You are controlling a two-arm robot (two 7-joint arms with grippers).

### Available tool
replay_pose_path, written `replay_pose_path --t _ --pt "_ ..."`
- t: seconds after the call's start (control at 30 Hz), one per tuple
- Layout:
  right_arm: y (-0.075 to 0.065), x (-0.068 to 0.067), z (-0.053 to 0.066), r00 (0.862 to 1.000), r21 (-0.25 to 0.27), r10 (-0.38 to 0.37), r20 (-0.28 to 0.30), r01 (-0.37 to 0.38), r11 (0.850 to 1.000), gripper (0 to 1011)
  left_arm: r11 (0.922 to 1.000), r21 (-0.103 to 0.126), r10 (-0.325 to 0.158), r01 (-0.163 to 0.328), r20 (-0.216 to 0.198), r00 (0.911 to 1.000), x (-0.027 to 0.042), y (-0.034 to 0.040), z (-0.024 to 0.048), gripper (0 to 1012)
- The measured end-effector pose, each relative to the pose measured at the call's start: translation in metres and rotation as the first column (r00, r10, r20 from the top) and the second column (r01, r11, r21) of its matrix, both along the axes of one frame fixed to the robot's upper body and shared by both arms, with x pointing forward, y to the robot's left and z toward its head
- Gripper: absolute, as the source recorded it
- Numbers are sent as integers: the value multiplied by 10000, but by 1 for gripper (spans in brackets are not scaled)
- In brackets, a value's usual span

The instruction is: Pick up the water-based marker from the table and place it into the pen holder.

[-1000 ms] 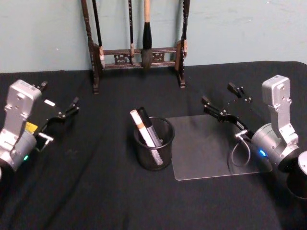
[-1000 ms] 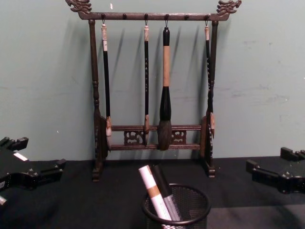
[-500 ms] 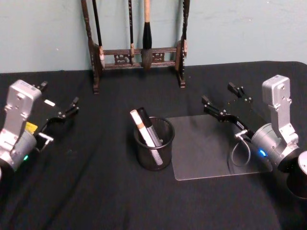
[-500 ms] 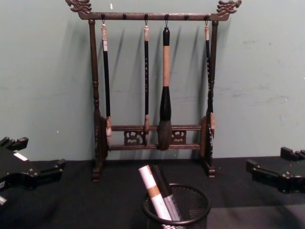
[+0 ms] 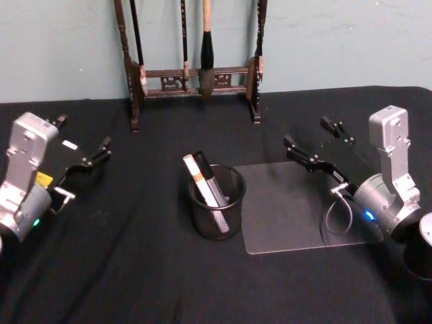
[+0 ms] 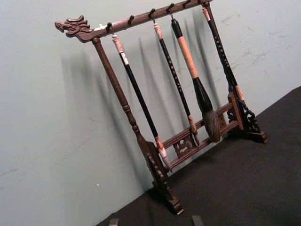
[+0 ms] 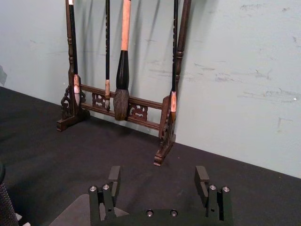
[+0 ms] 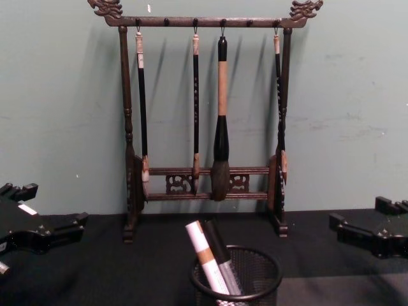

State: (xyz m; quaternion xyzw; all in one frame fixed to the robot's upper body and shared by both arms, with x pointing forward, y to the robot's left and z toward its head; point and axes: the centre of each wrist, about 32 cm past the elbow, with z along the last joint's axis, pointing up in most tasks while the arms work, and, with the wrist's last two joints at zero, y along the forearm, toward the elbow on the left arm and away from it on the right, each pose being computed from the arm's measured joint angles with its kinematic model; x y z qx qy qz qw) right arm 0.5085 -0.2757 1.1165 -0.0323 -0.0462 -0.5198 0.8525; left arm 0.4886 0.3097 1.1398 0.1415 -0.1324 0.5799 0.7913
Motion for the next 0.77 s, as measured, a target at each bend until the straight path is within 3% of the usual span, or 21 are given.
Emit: replay_pose_path --t 0.77 --pt "0 0 0 10000 0 0 -1 0 10000 1000 10000 0 0 0 0 10000 0 0 0 1001"
